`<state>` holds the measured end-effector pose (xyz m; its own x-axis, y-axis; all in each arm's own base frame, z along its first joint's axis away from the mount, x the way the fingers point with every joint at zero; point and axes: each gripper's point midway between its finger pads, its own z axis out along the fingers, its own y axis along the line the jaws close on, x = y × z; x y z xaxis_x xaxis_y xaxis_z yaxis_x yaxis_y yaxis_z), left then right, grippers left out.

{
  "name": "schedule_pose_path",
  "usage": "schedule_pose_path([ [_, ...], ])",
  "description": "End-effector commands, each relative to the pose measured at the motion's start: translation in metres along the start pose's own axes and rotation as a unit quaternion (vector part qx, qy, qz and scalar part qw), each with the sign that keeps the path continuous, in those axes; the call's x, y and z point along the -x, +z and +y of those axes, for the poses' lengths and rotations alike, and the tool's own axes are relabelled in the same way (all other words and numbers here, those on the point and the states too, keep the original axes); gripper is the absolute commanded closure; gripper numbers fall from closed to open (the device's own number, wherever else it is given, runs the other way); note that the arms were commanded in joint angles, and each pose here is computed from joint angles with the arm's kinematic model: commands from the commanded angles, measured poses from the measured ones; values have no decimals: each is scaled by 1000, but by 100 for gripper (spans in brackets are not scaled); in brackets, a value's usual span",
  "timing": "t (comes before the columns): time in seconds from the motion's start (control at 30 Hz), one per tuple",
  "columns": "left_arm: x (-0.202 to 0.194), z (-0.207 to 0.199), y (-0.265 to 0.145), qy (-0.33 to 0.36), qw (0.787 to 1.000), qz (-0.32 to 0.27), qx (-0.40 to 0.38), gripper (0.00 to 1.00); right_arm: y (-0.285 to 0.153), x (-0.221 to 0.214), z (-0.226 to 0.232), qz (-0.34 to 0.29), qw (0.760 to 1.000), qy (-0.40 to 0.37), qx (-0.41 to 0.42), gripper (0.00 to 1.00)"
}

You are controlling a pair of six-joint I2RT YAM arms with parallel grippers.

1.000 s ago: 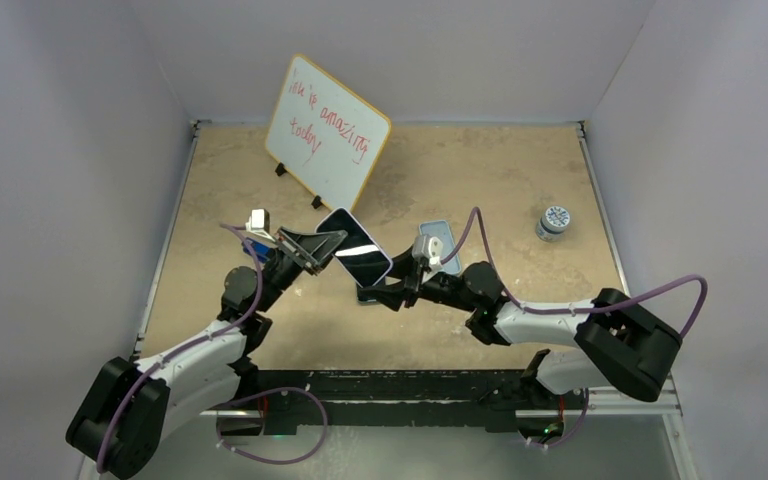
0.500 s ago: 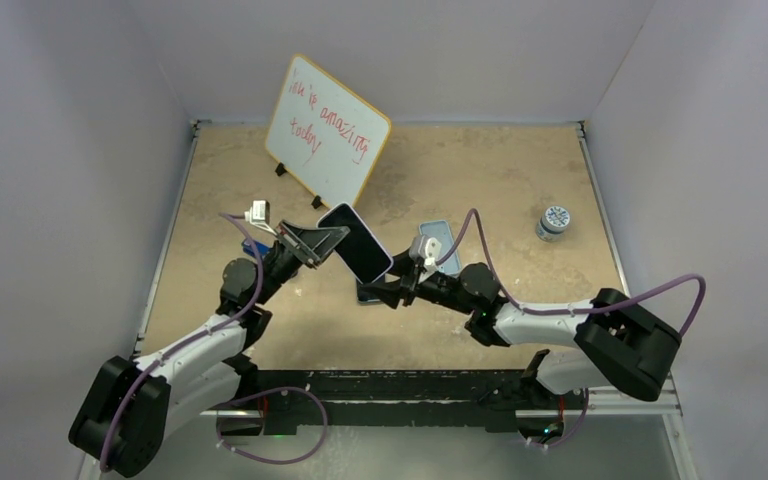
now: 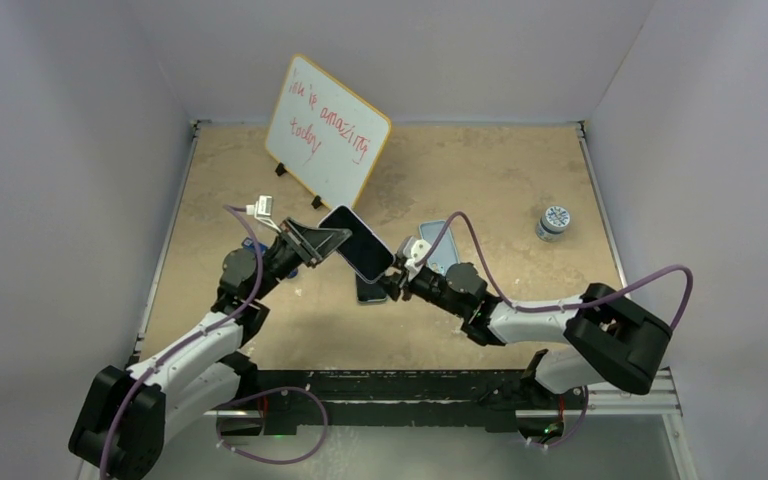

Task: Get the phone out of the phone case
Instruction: Remove the phone from the phone case.

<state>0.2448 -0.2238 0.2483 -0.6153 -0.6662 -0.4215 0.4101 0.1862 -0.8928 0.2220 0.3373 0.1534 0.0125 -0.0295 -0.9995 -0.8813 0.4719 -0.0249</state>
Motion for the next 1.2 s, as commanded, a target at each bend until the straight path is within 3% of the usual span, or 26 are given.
schedule_pose_path([
  [0.0,-28,-20,-8,-50,994,88,-31,100,-1,27,-79,-23,983,-36,-178,100],
  [0.17,-16,-13,-7,-20,996,84,-14,100,2,22,-58,-7,992,6,-125,99],
  [0.43,8,5,-7,105,988,102,48,100,-16,18,-18,32,997,56,-33,80],
  [0.77,25,-17,1,269,945,185,22,100,-46,26,33,55,992,53,104,48],
  [1.17,4,-48,-11,355,887,279,-101,100,-39,40,43,52,986,-4,159,44],
])
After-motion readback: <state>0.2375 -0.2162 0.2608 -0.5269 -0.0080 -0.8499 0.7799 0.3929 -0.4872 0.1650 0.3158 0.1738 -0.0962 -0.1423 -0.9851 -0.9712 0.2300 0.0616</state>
